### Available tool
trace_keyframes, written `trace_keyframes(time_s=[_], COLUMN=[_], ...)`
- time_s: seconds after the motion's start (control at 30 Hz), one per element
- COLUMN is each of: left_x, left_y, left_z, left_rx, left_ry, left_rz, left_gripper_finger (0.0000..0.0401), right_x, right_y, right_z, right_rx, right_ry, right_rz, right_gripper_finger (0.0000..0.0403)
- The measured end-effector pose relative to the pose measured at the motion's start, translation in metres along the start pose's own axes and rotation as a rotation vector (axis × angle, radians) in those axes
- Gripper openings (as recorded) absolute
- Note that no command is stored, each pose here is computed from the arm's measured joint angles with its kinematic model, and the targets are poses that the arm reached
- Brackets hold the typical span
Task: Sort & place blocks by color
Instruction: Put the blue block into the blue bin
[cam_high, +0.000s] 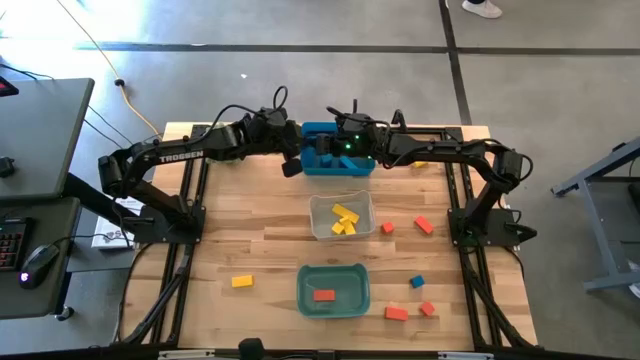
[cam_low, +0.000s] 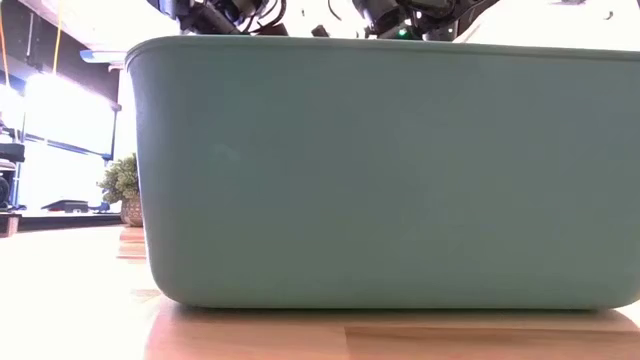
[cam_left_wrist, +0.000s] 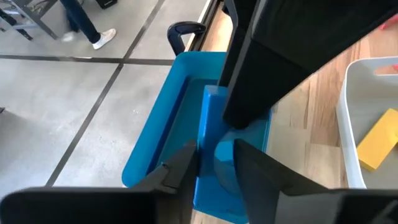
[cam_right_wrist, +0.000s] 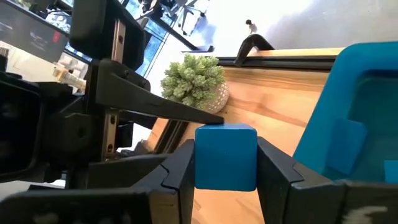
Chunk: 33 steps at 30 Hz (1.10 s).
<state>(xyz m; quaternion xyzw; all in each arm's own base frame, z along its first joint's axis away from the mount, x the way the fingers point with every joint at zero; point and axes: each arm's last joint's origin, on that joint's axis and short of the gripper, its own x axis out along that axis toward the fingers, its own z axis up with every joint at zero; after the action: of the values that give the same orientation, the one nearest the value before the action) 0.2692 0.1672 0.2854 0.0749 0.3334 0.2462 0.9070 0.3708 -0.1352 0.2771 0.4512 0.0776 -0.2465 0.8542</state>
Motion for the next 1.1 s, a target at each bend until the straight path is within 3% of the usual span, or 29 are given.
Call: trace_keyframes(time_s=[0.17,0.4,0.73,0.93,1.1], left_x=[0.000,0.000,-0.001,-0.001,-0.001], left_y=[0.000,0.004,0.003,0.003,0.003], left_z=[-0.001,-0.005,-0.008,-0.008,-0.008], left_rx=[-0.008,-0.022,-0.015,-0.015,-0.015], left_ry=[0.015,0.078,0.119,0.118,0.118], left_rz=[0.004,0.135,0.137,0.137,0.137], left_gripper_finger=[0.0137,0.0180,0.0182,0.0184,0.0184], right_x=[0.000,-0.001,-0.014,-0.014,0.004], right_y=[-0.007,-0.031,-0.080,-0.092,-0.109], right_z=[0.004,0.015,0.030,0.030,0.014], right_rx=[-0.019,-0.053,-0.164,-0.194,-0.184], right_ry=[-0.002,0.026,0.153,0.205,0.296], right_rz=[-0.051,-0.183,-0.502,-0.553,-0.582], right_gripper_finger=[0.0104,0.0104,0.0104,0.0104,0.0104])
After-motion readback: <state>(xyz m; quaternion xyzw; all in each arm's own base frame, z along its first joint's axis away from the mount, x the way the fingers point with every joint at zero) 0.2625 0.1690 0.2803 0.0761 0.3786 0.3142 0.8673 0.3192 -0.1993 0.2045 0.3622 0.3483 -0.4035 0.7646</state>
